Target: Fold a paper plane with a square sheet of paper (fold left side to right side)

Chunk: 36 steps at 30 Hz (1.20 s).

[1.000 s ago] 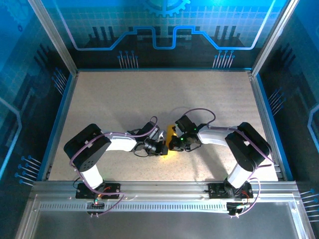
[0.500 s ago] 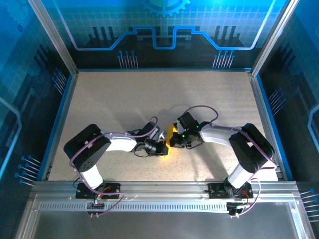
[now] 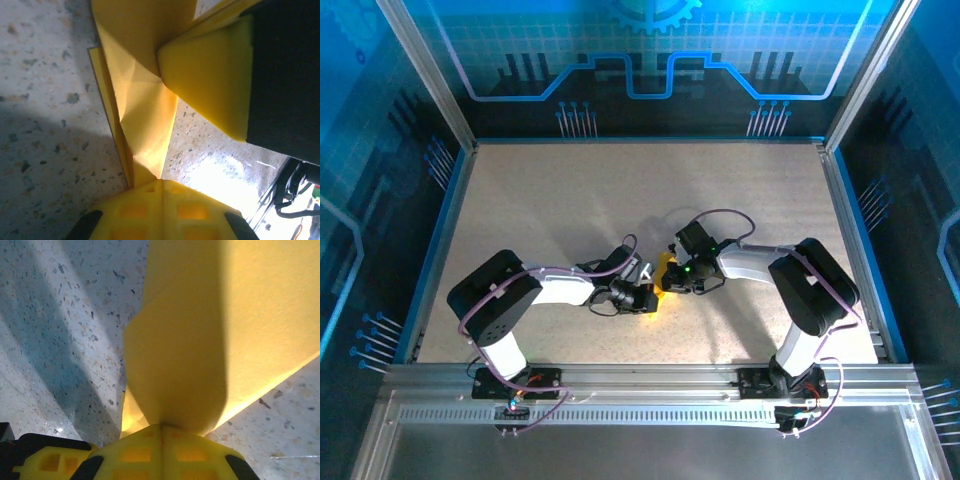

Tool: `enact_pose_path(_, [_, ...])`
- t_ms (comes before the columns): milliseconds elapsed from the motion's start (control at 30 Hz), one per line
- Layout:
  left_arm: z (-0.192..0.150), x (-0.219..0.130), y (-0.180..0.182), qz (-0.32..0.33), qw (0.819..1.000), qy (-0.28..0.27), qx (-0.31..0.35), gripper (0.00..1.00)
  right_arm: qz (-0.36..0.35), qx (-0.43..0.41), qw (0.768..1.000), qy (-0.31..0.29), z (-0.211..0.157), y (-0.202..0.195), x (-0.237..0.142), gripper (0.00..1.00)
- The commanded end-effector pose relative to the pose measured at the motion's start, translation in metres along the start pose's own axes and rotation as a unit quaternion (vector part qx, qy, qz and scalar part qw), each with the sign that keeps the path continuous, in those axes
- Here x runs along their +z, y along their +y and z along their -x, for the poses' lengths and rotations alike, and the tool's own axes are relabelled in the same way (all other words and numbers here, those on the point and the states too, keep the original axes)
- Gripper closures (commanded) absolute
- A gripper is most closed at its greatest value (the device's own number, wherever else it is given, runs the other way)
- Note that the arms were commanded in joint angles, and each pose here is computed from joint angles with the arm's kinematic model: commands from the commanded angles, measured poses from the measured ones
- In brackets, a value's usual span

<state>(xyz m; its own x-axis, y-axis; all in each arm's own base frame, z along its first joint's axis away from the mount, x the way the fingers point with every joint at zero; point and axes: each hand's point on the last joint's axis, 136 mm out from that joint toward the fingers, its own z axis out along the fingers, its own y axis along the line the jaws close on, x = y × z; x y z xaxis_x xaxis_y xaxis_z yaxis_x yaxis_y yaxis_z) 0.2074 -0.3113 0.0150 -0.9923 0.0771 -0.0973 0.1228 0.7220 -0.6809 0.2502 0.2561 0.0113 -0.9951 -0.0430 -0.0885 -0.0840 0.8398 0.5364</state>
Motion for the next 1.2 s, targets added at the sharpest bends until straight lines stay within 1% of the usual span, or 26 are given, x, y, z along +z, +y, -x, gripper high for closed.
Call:
enact_pose_path(0, [-0.002,-0.006,-0.013,-0.003,1.0,0.014,-0.004,1.0,-0.042,0.015,0.999,0.022,-0.01,-0.028,0.011,0.94])
enact_pose_path(167, [0.011,-0.007,-0.024,-0.012,1.0,0.01,0.007,1.0,-0.038,0.02,0.999,0.027,-0.013,-0.029,0.014,0.94])
enact_pose_path(433, [0.017,0.002,-0.012,0.002,1.0,0.011,0.001,1.0,-0.041,0.019,0.999,0.029,-0.016,-0.031,0.013,0.94])
enact_pose_path(667, [0.002,0.006,0.004,0.008,1.0,0.022,-0.014,1.0,-0.045,0.014,0.998,0.031,-0.013,-0.031,0.015,0.94])
enact_pose_path(933, [-0.024,0.005,0.019,0.017,0.999,0.039,-0.027,1.0,-0.054,0.007,0.998,0.038,-0.009,-0.033,0.017,0.94])
enact_pose_path(1033, [-0.032,0.002,0.018,0.014,0.999,0.039,-0.027,1.0,-0.054,0.005,0.998,0.042,-0.009,-0.035,0.018,0.94])
enact_pose_path(1167, [-0.037,-0.006,0.004,-0.007,0.999,0.035,-0.014,1.0,-0.032,-0.018,0.999,0.025,0.011,-0.017,0.013,0.94])
